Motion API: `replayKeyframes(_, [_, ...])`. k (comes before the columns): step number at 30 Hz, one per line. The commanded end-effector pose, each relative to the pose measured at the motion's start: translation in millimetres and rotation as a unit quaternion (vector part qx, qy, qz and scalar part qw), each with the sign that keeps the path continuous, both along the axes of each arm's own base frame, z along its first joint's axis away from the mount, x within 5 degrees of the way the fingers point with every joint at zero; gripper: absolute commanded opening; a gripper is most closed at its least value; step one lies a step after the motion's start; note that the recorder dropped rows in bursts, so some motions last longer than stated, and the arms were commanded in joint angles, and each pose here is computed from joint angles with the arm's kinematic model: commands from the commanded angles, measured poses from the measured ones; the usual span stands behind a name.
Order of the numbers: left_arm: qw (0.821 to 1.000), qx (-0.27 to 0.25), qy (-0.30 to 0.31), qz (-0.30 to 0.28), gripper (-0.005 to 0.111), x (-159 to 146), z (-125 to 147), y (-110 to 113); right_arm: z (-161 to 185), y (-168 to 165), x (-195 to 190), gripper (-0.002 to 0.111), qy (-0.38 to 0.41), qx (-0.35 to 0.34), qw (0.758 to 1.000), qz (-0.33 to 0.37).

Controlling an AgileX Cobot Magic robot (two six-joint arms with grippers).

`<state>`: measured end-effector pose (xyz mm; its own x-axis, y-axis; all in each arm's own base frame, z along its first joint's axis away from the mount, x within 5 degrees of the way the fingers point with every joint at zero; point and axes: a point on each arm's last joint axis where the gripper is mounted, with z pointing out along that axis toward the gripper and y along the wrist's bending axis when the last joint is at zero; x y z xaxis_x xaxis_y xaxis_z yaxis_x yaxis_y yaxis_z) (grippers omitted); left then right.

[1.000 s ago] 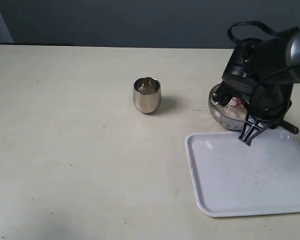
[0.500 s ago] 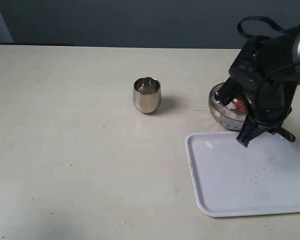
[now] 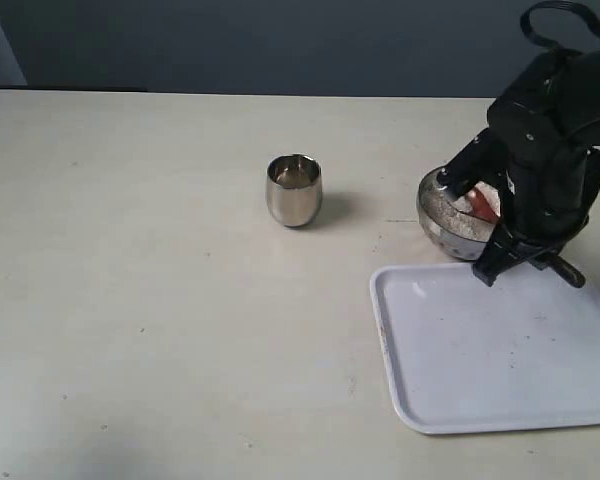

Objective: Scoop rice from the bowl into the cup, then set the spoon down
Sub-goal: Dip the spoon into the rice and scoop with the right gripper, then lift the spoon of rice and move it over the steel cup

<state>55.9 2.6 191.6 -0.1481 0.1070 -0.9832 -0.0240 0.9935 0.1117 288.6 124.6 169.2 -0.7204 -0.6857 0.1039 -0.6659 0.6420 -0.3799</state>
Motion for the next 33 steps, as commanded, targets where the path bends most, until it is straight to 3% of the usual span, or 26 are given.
replayKeyframes(1, [1.000, -0.001, -0.009, -0.002, 0.000, -0.2, 2.0, -0.3, 4.0, -0.7, -2.2, -0.001, 0.010, 0.006, 1.000, -0.009])
replayKeyframes(13, [1.000, -0.001, -0.009, -0.002, 0.000, -0.2, 2.0, -0.3, 58.0, 16.2, 8.1, -0.001, -0.015, 0.082, 0.996, -0.025])
replayKeyframes(18, [1.000, -0.001, -0.009, -0.002, 0.000, -0.2, 2.0, -0.3, 70.0, 45.7, 4.5, -0.001, -0.039, 0.087, 0.995, 0.029])
replayKeyframes(33, [1.000, -0.001, -0.009, -0.002, 0.000, -0.2, 2.0, -0.3, 59.4, 114.8, 18.9, -0.001, -0.054, 0.050, 0.991, 0.113])
